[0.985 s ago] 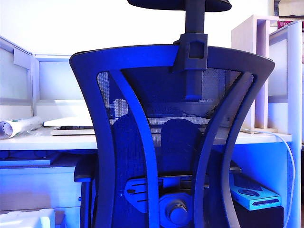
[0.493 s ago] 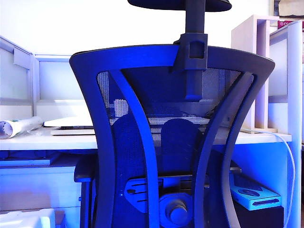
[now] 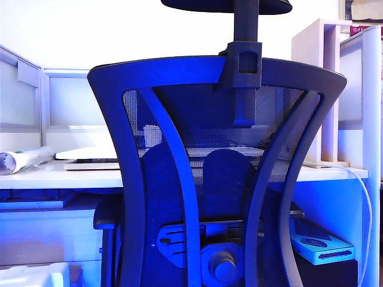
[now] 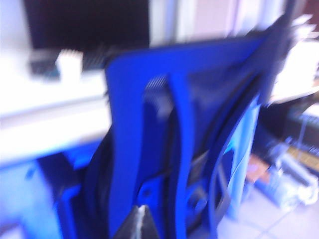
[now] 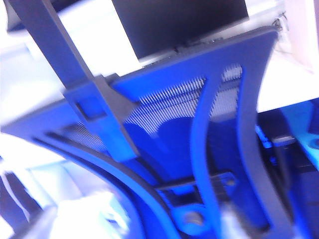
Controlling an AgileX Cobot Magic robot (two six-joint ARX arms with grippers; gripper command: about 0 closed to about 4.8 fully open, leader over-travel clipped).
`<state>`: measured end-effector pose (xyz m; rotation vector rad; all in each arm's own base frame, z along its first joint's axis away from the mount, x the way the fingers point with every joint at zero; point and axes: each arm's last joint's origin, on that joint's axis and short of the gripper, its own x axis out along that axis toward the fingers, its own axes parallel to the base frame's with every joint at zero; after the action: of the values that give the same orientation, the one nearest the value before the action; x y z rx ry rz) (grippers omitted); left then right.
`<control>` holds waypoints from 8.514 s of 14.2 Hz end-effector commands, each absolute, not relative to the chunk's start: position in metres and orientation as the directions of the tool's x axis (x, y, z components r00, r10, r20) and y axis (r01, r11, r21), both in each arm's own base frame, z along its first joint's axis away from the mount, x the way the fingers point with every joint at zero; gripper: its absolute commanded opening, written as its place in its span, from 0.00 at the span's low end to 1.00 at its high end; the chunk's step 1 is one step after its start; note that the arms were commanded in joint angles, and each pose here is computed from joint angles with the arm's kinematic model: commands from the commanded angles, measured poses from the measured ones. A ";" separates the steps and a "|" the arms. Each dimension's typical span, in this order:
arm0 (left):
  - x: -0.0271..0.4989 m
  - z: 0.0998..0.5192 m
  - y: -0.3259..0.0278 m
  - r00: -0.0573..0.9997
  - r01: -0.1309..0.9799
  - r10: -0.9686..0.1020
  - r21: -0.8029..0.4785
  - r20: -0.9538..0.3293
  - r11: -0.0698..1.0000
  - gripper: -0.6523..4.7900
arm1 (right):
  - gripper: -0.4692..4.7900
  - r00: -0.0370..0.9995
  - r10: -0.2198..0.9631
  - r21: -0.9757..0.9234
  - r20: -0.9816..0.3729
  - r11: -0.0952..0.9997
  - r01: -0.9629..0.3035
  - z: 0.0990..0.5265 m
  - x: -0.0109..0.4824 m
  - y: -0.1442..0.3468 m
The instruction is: Pull out the black chair under the table.
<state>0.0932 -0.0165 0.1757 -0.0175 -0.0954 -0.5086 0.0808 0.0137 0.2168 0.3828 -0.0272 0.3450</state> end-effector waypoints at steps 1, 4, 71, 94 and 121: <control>0.092 0.181 -0.017 0.849 0.510 -0.509 0.029 0.144 0.860 0.11 | 0.92 0.924 0.345 0.388 0.163 0.839 -0.382 0.238 0.077 0.014; 0.092 0.181 -0.017 0.849 0.513 -0.509 0.011 0.143 0.858 0.11 | 0.93 0.906 0.393 0.384 0.154 0.821 -0.422 0.266 0.093 0.017; 0.092 0.180 -0.017 0.853 0.507 -0.503 0.007 0.137 0.862 0.11 | 0.98 0.724 0.690 0.300 0.001 0.690 -0.659 0.396 0.143 0.097; 0.092 0.180 -0.017 0.852 0.509 -0.505 0.007 0.138 0.861 0.11 | 0.88 0.980 0.079 0.129 -0.185 0.990 -0.055 0.302 0.076 0.026; 0.096 0.148 -0.004 0.982 0.075 -0.073 0.004 -0.175 0.997 0.11 | 0.08 0.949 -0.017 0.165 -0.315 0.984 0.072 0.147 0.092 0.001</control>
<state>0.0961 -0.0047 0.1512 0.0072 0.1514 -0.0767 0.0916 0.0007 0.1484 0.1748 0.3248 -0.0433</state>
